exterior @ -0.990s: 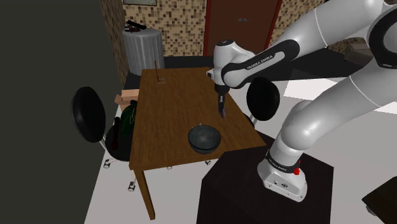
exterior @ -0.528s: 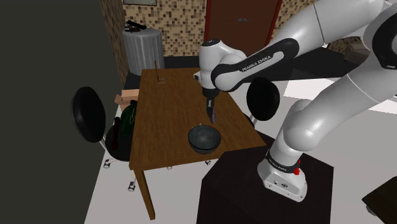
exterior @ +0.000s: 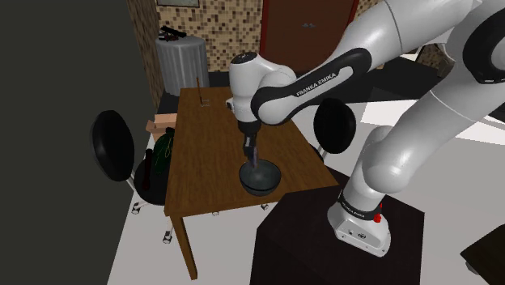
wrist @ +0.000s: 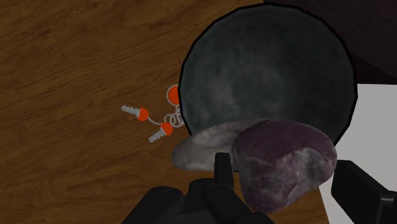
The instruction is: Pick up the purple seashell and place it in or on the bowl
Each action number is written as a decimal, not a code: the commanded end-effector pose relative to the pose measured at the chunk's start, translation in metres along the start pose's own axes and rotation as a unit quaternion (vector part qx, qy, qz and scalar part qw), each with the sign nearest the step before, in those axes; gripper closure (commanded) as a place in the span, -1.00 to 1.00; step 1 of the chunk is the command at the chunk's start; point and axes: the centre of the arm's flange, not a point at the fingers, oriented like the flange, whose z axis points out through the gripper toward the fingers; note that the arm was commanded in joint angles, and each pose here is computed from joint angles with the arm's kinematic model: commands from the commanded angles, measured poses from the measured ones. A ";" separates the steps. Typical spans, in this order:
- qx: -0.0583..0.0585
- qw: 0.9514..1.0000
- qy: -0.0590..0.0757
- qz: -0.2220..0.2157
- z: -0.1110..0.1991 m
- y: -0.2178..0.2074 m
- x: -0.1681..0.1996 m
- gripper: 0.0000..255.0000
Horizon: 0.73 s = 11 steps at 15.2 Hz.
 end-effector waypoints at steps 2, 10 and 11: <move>0.000 1.000 0.000 0.000 0.011 -0.007 0.004 1.00; 0.000 1.000 0.000 0.000 0.053 -0.013 0.008 1.00; 0.000 1.000 0.000 0.000 0.058 -0.014 0.008 1.00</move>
